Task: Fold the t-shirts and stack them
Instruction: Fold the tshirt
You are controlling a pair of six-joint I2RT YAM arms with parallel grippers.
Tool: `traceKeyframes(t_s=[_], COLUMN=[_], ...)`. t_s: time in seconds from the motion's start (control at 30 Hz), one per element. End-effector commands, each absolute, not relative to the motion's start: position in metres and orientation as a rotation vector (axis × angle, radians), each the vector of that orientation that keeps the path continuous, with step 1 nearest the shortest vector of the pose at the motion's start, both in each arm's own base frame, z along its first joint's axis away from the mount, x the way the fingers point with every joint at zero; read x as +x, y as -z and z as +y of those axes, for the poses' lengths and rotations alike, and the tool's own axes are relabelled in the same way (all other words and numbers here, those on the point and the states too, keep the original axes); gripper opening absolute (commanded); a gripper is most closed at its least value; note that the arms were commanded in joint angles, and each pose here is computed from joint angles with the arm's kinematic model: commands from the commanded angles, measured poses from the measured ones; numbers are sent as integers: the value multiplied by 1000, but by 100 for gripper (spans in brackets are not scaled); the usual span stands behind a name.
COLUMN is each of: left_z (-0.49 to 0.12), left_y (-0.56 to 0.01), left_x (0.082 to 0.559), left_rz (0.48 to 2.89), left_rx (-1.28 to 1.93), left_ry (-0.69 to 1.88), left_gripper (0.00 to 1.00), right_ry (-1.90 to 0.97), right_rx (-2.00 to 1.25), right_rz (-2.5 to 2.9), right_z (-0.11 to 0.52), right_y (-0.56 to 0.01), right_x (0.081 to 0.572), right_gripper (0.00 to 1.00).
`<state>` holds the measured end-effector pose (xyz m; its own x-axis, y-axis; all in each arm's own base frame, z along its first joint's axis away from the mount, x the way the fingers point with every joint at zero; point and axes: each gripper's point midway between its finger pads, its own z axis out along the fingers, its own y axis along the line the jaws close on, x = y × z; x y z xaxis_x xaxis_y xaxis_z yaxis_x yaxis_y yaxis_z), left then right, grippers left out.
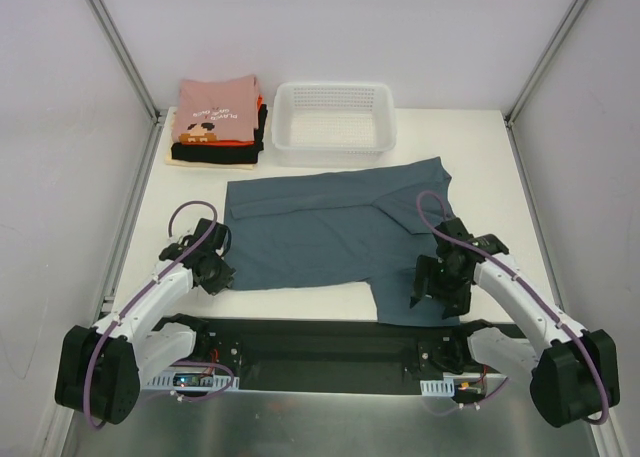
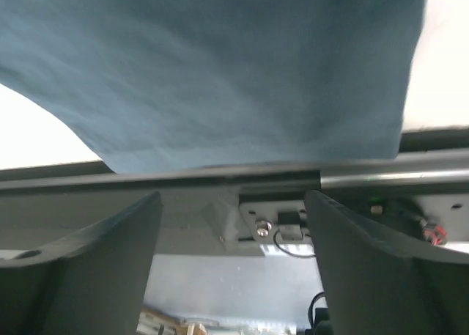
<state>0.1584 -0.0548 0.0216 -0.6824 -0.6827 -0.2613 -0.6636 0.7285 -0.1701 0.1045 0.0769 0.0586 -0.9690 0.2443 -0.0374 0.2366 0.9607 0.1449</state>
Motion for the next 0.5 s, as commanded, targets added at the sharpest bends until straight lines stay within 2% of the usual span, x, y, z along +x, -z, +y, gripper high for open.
traceKeyframes(t_s=[0.0, 0.07, 0.1, 0.47], left_z=[-53, -54, -53, -53], left_y=[-27, -25, -25, -26], left_x=[163, 161, 161, 163], left_rz=[2607, 2609, 2608, 2588], left_rx=[-1026, -1029, -1029, -1035], left_ry=[87, 90, 88, 101], left_gripper=[0, 0, 0, 0], right_ry=[-192, -159, -157, -91], right_rx=[515, 583, 654, 782], right_rz=[3124, 3093, 3079, 3043], right_z=[81, 78, 79, 77], right_y=[-57, -49, -47, -22], right_x=[79, 80, 81, 88], right_gripper=[74, 65, 55, 47])
